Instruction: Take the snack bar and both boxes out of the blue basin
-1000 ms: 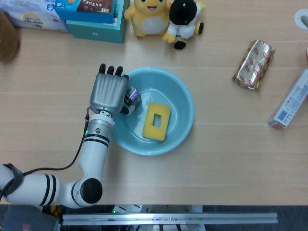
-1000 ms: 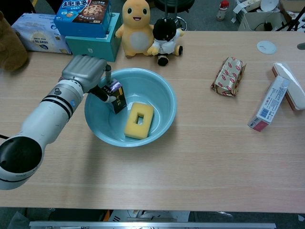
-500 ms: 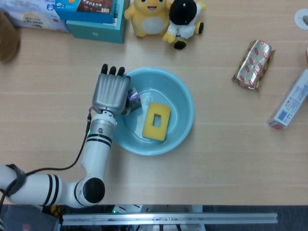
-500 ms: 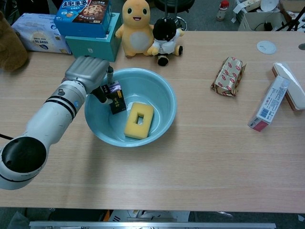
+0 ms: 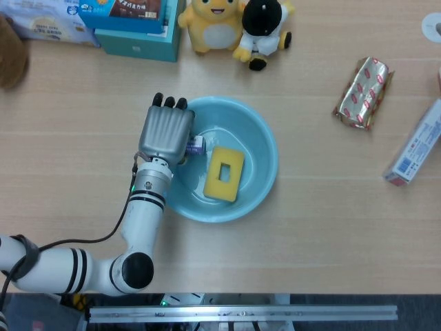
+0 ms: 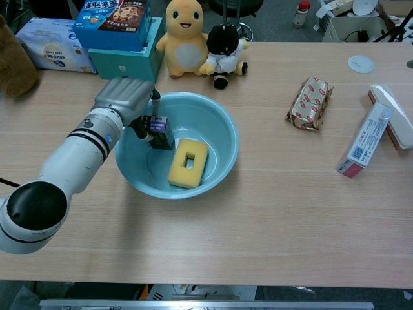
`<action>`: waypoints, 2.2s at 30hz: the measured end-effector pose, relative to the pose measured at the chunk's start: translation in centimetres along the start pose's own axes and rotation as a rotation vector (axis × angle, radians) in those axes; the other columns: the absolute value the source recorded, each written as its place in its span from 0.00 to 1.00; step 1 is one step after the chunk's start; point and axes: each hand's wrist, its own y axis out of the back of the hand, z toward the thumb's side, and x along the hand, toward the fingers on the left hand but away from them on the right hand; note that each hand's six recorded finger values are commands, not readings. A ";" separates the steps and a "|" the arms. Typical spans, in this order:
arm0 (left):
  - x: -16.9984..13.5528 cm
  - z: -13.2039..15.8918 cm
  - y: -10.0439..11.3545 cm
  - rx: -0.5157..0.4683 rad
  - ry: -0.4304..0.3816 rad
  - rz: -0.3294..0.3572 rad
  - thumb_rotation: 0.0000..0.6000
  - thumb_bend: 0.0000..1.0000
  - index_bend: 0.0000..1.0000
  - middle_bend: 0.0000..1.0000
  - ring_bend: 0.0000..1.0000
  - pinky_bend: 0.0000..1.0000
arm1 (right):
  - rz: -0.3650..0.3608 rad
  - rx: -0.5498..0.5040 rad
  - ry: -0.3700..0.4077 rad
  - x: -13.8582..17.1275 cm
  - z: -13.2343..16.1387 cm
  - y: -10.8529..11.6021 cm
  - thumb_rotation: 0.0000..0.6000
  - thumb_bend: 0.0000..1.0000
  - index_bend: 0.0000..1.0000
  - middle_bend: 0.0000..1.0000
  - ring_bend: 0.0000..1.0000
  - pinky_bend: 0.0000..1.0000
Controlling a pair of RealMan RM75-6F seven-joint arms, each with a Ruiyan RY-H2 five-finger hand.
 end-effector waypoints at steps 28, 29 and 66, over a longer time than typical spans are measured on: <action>-3.2 -4.4 9.1 -0.262 -0.060 0.158 1.00 0.34 0.63 0.29 0.23 0.17 | -0.018 -0.009 0.008 0.2 0.7 0.5 1.00 0.00 0.00 0.13 0.04 0.24; -2.9 -4.8 9.5 -0.268 -0.050 0.166 1.00 0.34 0.63 0.29 0.23 0.17 | -0.017 -0.009 0.006 0.3 0.7 0.4 1.00 0.00 0.00 0.13 0.04 0.24; 4.6 -14.9 4.1 -0.101 0.239 -0.065 1.00 0.34 0.20 0.20 0.14 0.17 | 0.000 0.004 -0.019 0.7 0.3 0.0 1.00 0.00 0.00 0.13 0.04 0.24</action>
